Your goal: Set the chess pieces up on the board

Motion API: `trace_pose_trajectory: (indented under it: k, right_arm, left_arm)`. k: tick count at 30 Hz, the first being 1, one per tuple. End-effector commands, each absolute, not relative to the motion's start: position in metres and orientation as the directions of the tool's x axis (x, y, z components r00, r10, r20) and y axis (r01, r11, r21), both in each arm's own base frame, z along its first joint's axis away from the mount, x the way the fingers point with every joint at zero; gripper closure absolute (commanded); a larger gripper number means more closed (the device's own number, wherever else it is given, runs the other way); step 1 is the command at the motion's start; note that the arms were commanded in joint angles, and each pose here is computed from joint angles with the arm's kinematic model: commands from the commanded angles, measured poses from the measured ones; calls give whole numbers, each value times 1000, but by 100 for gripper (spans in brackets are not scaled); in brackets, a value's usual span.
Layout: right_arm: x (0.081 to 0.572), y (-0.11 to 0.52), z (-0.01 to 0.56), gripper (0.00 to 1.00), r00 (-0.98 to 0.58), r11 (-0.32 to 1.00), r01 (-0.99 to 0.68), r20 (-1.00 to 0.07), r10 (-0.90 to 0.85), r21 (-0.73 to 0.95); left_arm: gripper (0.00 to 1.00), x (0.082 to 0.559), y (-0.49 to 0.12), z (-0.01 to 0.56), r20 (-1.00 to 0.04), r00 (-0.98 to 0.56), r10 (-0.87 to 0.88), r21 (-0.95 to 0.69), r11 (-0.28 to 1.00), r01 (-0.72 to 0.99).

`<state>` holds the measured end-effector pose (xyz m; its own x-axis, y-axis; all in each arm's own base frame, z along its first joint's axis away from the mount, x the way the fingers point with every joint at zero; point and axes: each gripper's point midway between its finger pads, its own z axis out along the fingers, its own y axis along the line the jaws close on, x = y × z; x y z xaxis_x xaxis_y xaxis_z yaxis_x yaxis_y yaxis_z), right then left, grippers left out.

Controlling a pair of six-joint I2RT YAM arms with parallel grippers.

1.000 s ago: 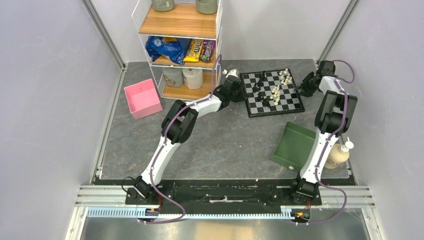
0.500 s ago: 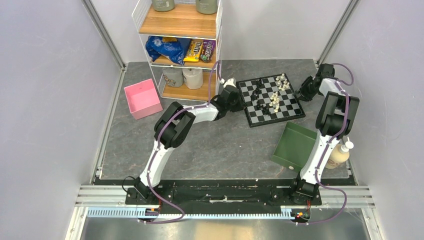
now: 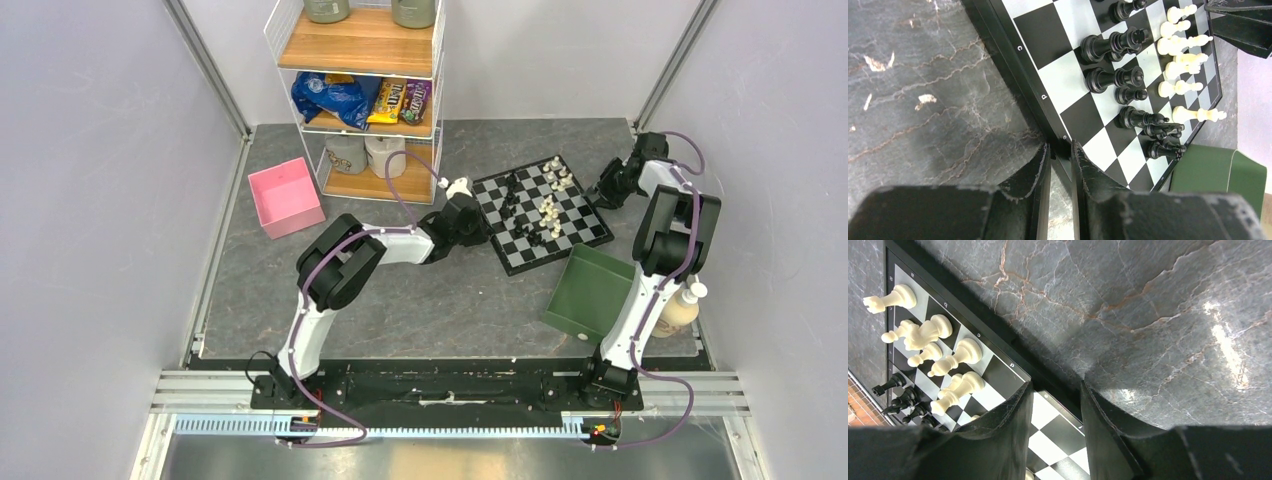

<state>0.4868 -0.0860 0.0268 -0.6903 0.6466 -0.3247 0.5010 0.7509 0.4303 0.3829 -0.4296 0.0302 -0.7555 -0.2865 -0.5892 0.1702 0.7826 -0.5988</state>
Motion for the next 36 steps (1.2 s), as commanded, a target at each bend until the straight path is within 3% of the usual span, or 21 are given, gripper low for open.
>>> trace_pose_trajectory:
  k: [1,20,36]
  right_arm:
    - [471,-62,37,53,-741,768,457,-284,608,449]
    - [445,-5,39,53,-861,857,317,-256,440,407]
    - [421,74,44,52,-930,883,166,-228,288,439]
  left_arm:
    - [86,338,-421,0,-536,-820,-199,-546,823,157]
    - [86,258,-385,-7,-508,-853,-121,-507,843,182]
    - [86,237,-309,-2,-556,-820,-135,-372,923,100]
